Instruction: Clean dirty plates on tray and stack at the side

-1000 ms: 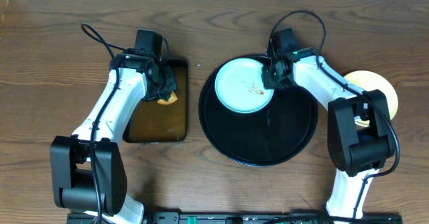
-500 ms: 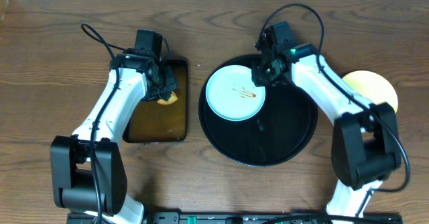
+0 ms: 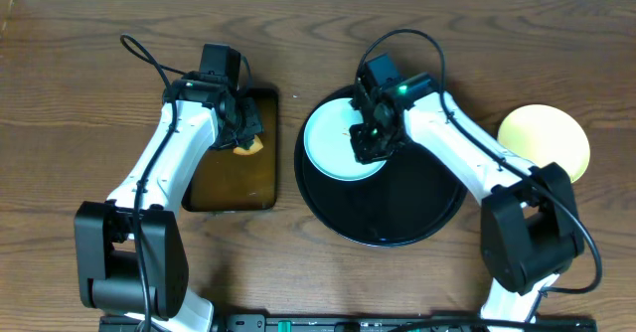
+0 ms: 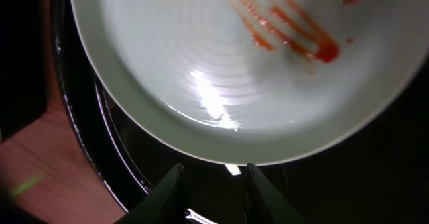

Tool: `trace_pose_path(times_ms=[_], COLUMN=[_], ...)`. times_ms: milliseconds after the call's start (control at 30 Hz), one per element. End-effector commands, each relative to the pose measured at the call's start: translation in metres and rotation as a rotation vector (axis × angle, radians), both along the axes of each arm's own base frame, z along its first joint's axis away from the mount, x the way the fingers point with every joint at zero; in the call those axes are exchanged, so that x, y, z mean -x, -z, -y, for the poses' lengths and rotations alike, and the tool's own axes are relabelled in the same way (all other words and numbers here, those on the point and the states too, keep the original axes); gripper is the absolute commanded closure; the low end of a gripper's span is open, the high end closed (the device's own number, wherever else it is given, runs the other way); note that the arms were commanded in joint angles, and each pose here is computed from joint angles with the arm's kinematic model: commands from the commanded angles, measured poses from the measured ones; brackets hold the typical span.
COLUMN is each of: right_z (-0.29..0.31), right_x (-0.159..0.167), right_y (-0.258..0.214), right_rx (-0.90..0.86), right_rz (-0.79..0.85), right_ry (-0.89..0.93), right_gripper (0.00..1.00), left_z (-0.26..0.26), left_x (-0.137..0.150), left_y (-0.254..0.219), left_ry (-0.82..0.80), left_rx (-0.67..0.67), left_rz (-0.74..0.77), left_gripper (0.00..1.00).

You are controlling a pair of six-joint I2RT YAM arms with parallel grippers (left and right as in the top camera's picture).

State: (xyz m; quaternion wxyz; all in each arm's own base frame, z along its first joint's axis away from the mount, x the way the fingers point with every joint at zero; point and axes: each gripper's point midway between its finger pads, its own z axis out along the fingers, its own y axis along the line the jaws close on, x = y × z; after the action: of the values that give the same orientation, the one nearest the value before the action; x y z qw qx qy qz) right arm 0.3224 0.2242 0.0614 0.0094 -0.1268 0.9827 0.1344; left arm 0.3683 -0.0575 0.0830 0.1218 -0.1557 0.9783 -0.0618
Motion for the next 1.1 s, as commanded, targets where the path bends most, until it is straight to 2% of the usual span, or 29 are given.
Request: trace_pose_path(times_ms=[0, 133, 300, 433, 533, 700, 967, 1067], right_z=[-0.009, -0.011, -0.004, 0.032, 0.077, 0.113, 0.129, 0.118], right_x=[0.01, 0.019, 0.031, 0.031, 0.018, -0.012, -0.062, -0.081], right_y=[0.021, 0.044, 0.054, 0.057, 0.054, 0.05, 0.053, 0.053], right_rx=[0.02, 0.055, 0.101, 0.279, 0.49, 0.6, 0.516, 0.45], right_rz=[-0.054, -0.114, -0.175, -0.167, -0.096, 0.014, 0.147, 0.21], right_ry=[-0.014, -0.016, -0.014, 0.027, 0.1, 0.16, 0.298, 0.28], right_gripper=[0.74, 0.8, 0.82, 0.83, 0.83, 0.83, 0.8, 0.8], left_z=[0.001, 0.001, 0.001, 0.001, 0.001, 0.001, 0.001, 0.001], left_x=[0.002, 0.002, 0.002, 0.002, 0.002, 0.002, 0.002, 0.002], left_y=[0.003, 0.003, 0.003, 0.003, 0.003, 0.003, 0.003, 0.003], left_ry=[0.013, 0.013, 0.013, 0.013, 0.013, 0.013, 0.012, 0.012], left_rx=[0.002, 0.002, 0.002, 0.002, 0.002, 0.002, 0.002, 0.002], left_rz=[-0.009, -0.009, -0.009, -0.009, -0.009, -0.009, -0.009, -0.009], left_gripper=[0.89, 0.89, 0.88, 0.88, 0.88, 0.88, 0.88, 0.88])
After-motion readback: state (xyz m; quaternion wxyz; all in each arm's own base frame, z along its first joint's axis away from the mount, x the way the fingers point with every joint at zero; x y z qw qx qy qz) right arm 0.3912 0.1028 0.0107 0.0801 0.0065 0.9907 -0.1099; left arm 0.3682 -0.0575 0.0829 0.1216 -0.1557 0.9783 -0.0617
